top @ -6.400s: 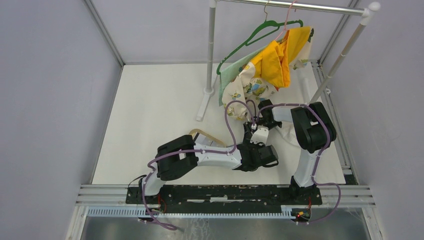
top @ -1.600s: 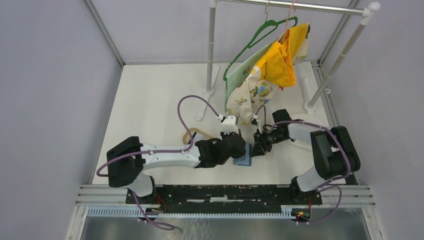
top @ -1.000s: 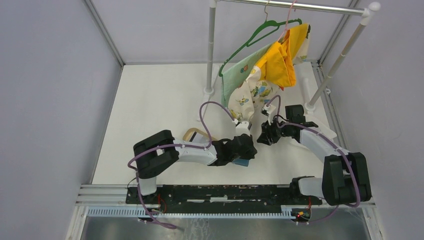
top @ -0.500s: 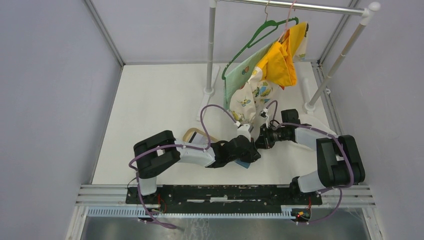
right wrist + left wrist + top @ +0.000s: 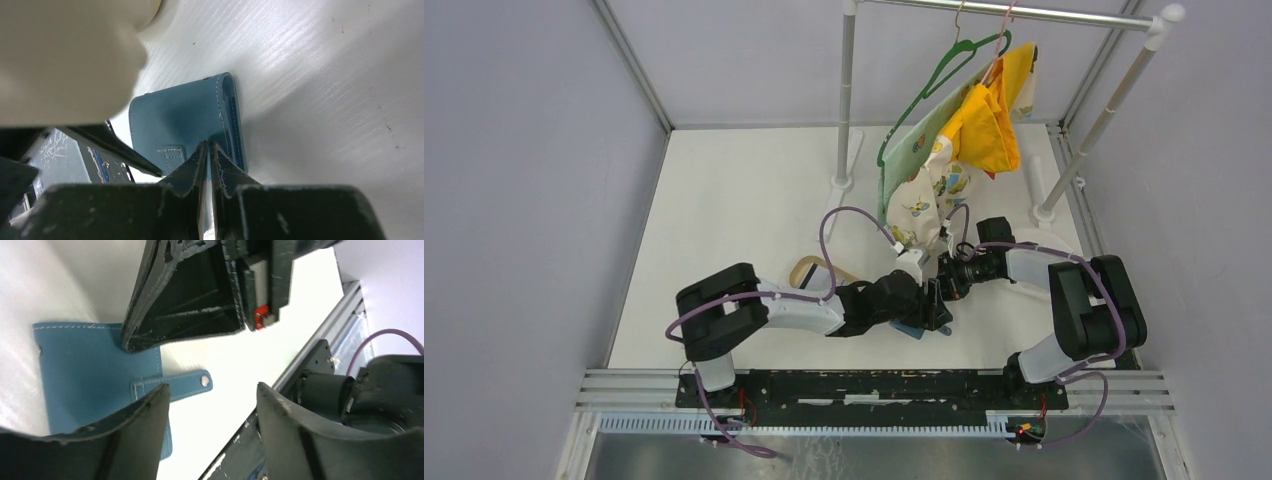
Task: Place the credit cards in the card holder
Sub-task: Close the card holder at the center of the board.
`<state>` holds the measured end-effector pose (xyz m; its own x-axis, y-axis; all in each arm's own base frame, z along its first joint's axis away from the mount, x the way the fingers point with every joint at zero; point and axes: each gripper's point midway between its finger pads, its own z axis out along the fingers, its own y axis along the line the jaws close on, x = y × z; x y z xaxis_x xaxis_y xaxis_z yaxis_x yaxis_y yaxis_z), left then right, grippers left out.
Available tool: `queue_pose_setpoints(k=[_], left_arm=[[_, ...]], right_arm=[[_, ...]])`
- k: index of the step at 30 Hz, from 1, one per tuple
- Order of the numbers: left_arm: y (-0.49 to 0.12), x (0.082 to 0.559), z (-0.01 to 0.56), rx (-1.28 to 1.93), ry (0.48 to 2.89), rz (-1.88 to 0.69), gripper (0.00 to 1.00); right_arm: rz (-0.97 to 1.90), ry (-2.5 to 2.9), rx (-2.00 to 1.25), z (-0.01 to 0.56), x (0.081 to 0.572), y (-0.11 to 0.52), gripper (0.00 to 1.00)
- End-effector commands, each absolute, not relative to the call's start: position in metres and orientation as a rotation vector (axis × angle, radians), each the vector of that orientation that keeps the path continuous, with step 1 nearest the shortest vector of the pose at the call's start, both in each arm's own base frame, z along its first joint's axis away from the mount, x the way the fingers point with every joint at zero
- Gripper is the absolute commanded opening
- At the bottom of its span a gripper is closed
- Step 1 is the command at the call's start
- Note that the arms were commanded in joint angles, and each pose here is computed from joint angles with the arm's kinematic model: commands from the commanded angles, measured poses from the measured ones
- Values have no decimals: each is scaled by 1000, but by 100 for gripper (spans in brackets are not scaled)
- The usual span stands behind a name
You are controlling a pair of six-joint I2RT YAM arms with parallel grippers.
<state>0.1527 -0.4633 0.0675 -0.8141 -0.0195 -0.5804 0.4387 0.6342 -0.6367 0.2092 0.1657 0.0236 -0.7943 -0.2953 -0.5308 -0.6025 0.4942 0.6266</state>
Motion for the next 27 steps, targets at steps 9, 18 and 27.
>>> queue_pose_setpoints(k=[9,18,27], left_arm=[[-394,163,107,503,2199,-821,74],[-388,172,61,485,2380,-707,59],[-391,169,45,486,2464,-745,66]], right_arm=[[1043,2409,-858,13,217,151,12],[1024,2401,-902,15,219,149,13],[933,2393,-974,18,223,145,13]])
